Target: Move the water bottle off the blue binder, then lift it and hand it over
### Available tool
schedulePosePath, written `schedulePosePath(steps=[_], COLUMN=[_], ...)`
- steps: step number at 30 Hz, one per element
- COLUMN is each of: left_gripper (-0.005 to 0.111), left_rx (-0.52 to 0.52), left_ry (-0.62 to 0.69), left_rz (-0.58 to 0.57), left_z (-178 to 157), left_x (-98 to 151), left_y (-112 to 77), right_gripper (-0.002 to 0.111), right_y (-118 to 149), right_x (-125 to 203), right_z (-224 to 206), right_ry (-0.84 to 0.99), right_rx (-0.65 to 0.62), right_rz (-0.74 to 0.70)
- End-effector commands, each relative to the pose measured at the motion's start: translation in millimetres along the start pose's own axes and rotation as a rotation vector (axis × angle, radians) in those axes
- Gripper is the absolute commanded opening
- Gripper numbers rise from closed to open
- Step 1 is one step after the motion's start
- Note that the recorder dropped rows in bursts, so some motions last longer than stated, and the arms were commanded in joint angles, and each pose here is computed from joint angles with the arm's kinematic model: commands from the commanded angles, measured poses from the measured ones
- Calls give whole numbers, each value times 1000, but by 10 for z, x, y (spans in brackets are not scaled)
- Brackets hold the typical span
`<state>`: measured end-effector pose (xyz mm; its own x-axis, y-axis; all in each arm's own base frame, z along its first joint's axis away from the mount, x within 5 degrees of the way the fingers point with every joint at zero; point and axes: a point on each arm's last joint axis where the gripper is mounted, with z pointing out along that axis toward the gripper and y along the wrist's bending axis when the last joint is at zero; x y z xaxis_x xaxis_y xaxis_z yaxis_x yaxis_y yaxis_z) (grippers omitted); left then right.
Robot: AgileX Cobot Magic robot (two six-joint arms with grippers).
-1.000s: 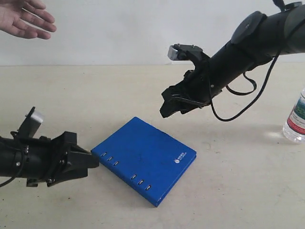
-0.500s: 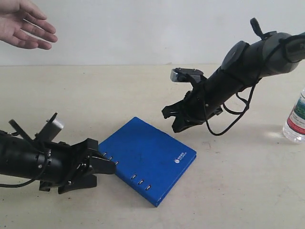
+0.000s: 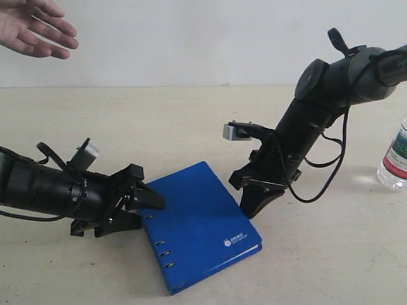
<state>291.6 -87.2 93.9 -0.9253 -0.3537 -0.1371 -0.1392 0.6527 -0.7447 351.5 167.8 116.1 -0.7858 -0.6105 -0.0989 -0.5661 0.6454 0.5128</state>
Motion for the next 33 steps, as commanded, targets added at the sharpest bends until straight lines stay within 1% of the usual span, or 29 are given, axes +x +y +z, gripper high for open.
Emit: schedulePosePath(steps=[1,5,7,10,12,13,14,15,16,17,18,19,23,26,30,33], left_gripper=[61,61,61,61,60,59,58,57,57,57,57,57,58,58,58,58], left_rx=[16,95,118,171,268,439,521,529,529,528,466,440,435,487,520,543], left_ry=[0,16,22,38,68,115,129,111,110,112,106,116,236,275,243,202], left_rz=[8,23,29,80,143,203,244,310,314,310,301,287,212,209,296,419], left_z=[68,87,85,78,57,0,-36,-45,-49,-39,19,70,344,368,344,313], left_x=[-83,-134,-136,-120,-83,-22,1,-1,-1,0,-7,8,218,289,221,186], left_y=[-28,-124,-150,-198,-281,-419,-482,-503,-508,-497,-432,-395,-309,-365,-458,-518], right_gripper=[0,0,0,0,0,0,0,0,0,0,0,0,0,0,0,0], right_y=[167,207,206,175,149,132,129,127,124,122,120,119,118,118,118,121], right_x=[60,27,20,15,12,11,11,13,11,9,7,6,5,5,5,8], right_z=[11,51,56,59,60,61,61,61,61,61,61,61,61,61,61,61], right_ry=[84,73,67,64,63,62,61,63,62,59,58,56,55,55,55,59], right_rx=[-131,-110,-103,-67,-38,-19,-16,-13,-11,-7,-6,-5,-4,-4,-4,-7], right_rz=[-95,-98,-93,-53,-38,-29,-30,-32,-33,-33,-33,-33,-33,-33,-33,-33])
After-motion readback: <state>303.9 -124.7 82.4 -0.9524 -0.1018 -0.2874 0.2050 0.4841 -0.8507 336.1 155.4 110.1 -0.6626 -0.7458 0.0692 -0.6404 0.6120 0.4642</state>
